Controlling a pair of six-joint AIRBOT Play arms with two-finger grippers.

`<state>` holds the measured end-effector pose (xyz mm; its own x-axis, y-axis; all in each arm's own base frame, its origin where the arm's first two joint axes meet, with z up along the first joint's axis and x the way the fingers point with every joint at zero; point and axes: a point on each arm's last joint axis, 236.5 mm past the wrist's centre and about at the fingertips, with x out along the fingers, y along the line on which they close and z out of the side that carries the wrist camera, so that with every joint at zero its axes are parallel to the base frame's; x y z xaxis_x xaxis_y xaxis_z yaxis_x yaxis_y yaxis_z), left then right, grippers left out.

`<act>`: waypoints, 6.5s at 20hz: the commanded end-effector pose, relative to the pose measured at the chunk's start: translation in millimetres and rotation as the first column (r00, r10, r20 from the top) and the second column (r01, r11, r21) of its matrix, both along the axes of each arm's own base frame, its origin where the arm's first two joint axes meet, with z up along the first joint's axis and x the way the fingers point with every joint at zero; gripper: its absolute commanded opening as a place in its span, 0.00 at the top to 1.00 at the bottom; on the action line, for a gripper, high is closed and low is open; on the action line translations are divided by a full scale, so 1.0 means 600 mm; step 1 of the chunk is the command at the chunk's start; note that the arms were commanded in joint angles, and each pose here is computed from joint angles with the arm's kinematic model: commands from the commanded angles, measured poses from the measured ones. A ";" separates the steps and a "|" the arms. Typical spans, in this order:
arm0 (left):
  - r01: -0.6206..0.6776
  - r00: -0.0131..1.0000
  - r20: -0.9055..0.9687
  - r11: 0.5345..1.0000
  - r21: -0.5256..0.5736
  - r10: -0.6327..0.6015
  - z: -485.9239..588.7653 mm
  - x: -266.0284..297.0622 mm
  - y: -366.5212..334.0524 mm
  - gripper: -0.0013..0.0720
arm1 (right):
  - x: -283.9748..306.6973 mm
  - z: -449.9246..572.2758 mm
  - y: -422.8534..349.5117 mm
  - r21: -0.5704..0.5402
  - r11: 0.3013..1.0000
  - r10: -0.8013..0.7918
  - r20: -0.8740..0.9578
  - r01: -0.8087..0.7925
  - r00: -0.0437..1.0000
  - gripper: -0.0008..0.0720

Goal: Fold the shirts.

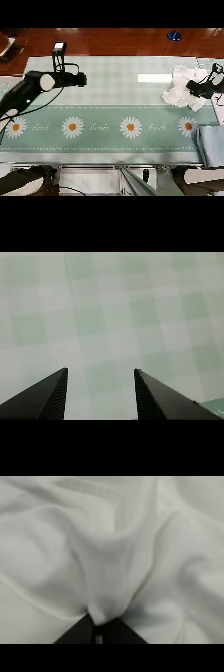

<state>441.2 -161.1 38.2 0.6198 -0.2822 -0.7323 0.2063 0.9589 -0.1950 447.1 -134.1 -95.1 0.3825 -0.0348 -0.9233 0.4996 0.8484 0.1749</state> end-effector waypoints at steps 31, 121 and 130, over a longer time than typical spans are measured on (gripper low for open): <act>-0.056 0.996 0.040 0.932 -0.357 0.075 0.070 -0.298 0.037 0.29 | -0.234 0.462 0.717 0.054 0.371 0.786 0.513 -0.927 0.345 0.96; -0.301 0.918 0.133 0.876 -0.377 0.373 0.117 -0.158 0.223 0.96 | -0.021 0.443 0.422 -0.052 0.788 0.566 0.454 -0.614 0.688 0.96; -0.296 0.955 -0.072 0.893 -0.339 0.289 0.003 -0.018 0.172 0.47 | 0.192 0.296 0.419 0.312 0.816 0.343 0.418 -0.487 0.841 0.42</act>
<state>411.8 -48.5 59.7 0.7540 -0.2924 -0.5883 -0.0753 0.8511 -0.5195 539.0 124.2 99.6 0.5804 0.4724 -0.6633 -0.1114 0.8530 0.5099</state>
